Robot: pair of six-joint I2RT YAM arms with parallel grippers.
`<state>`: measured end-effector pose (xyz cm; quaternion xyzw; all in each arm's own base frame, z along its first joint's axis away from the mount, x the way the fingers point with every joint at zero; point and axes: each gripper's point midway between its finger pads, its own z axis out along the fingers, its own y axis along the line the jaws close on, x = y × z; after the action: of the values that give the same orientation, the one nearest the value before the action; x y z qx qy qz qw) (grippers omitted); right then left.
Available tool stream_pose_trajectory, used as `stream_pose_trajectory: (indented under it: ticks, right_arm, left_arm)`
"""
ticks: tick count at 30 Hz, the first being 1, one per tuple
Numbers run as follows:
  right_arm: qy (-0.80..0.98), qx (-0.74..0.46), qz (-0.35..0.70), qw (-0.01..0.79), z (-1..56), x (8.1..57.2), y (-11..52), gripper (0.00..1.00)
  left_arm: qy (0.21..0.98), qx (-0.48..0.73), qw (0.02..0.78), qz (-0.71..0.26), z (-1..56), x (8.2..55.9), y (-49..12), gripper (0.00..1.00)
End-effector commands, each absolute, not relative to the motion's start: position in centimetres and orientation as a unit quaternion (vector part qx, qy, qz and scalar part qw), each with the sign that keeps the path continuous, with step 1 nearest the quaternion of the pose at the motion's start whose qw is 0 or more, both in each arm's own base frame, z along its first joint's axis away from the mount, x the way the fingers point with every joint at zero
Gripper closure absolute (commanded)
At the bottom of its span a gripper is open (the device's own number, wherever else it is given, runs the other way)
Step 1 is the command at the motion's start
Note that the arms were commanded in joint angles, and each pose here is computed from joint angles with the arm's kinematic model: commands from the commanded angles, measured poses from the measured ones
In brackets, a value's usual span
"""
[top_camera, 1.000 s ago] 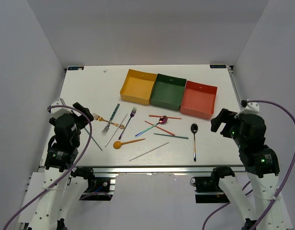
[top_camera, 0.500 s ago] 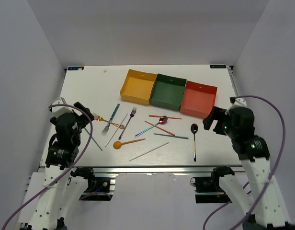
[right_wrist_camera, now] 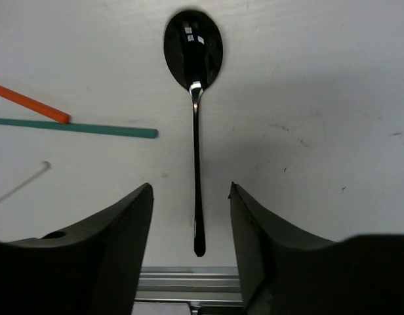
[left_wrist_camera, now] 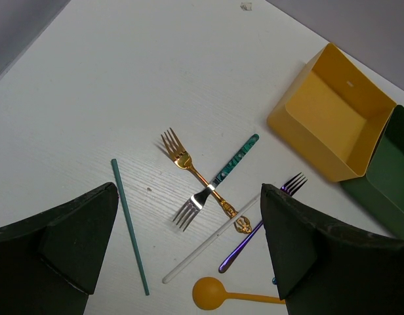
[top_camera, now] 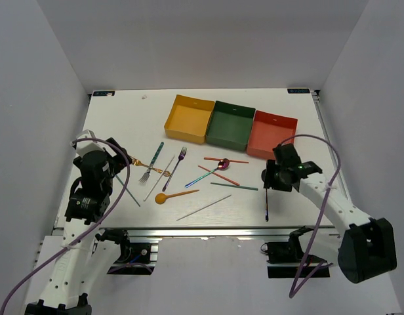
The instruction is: Sort the eating utensils into containers
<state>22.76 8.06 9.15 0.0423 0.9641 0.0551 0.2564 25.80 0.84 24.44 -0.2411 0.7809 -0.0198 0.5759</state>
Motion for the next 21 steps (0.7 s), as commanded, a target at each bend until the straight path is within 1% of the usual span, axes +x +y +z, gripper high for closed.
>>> stream_pose_trajectory:
  ticks: [1, 5, 10, 13, 15, 16, 18, 19, 21]
  right_arm:
    - [0.967, 0.050, 0.035, 0.248, 6.3, 22.6, 8.4, 0.46]
    - [0.972, 0.043, 0.020, 0.229, 4.6, 22.6, 8.8, 0.54]
    - [0.974, 0.043, 0.021, 0.221, 3.4, 22.7, 9.1, 0.58]
    - [0.979, 0.041, 0.013, 0.200, 1.8, 22.3, 9.1, 0.63]
    - [0.979, 0.045, 0.006, 0.198, 1.3, 22.4, 8.9, 0.67]
    - [0.980, 0.044, 0.002, 0.196, 1.0, 22.4, 8.7, 0.67]
    - [0.981, 0.047, -0.003, 0.189, 0.6, 22.3, 8.6, 0.70]
    - [0.981, 0.049, -0.004, 0.188, 0.5, 22.3, 8.6, 0.75]
    - [0.982, 0.050, -0.003, 0.182, 0.3, 22.1, 8.7, 0.79]
  left_arm:
    - [0.784, -0.232, 0.575, -0.026, 24.2, 25.9, 0.4, 0.02]
    - [0.788, -0.229, 0.570, -0.026, 23.9, 26.0, 0.3, 0.02]
    - [0.790, -0.227, 0.569, -0.028, 23.9, 26.1, 0.2, 0.02]
    - [0.789, -0.226, 0.570, -0.029, 23.9, 26.1, 0.2, 0.02]
    - [0.790, -0.227, 0.569, -0.029, 23.8, 26.1, 0.2, 0.02]
    - [0.791, -0.226, 0.568, -0.029, 23.8, 26.1, 0.1, 0.02]
    - [0.792, -0.224, 0.567, -0.029, 23.7, 26.2, 0.1, 0.02]
    - [0.792, -0.223, 0.567, -0.031, 23.7, 26.2, 0.0, 0.02]
    - [0.793, -0.223, 0.567, -0.031, 23.7, 26.2, -0.1, 0.02]
